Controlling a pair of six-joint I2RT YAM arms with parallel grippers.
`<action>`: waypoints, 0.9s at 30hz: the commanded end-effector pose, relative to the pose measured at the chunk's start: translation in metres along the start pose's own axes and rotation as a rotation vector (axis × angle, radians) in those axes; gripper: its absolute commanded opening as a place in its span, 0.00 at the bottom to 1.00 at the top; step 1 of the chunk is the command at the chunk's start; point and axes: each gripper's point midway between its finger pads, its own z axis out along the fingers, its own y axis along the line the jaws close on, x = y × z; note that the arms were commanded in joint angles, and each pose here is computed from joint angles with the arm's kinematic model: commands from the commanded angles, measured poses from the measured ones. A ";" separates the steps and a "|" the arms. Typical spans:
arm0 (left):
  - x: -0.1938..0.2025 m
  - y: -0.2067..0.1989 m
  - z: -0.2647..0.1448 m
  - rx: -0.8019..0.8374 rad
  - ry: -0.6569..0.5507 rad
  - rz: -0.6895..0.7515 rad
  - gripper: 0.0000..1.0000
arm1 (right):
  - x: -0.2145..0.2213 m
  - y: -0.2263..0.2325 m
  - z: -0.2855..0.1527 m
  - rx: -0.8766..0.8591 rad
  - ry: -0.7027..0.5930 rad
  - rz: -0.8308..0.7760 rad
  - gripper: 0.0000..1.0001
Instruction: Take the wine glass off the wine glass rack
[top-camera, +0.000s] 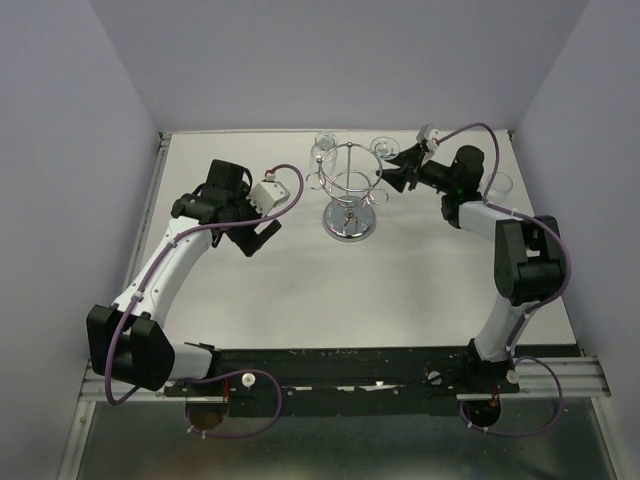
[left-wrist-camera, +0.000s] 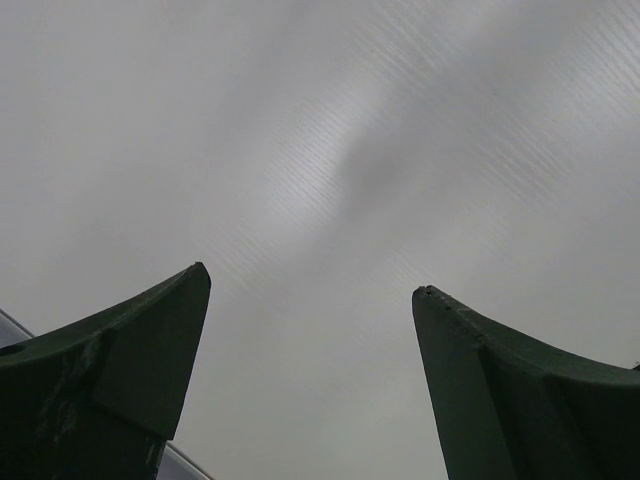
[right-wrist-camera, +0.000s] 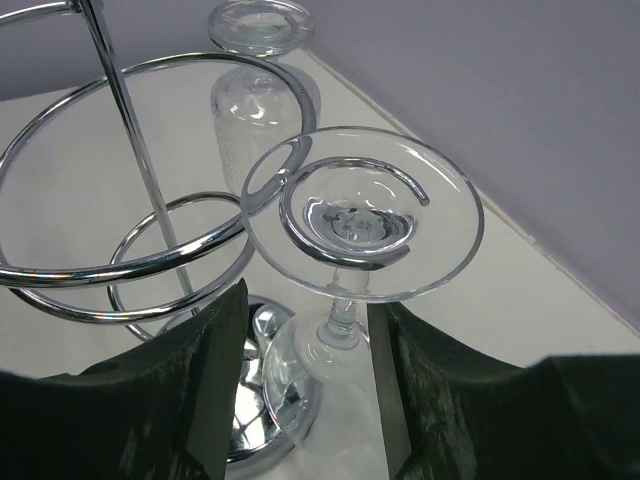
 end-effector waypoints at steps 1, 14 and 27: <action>0.001 0.001 -0.009 -0.013 0.010 0.015 0.99 | -0.009 -0.015 0.010 0.063 -0.039 -0.026 0.57; 0.004 -0.001 -0.007 0.000 0.033 0.024 0.99 | 0.000 -0.022 0.014 0.115 -0.042 -0.007 0.48; 0.025 0.002 0.005 -0.028 0.098 0.038 0.99 | -0.001 -0.024 0.023 0.146 -0.045 -0.005 0.13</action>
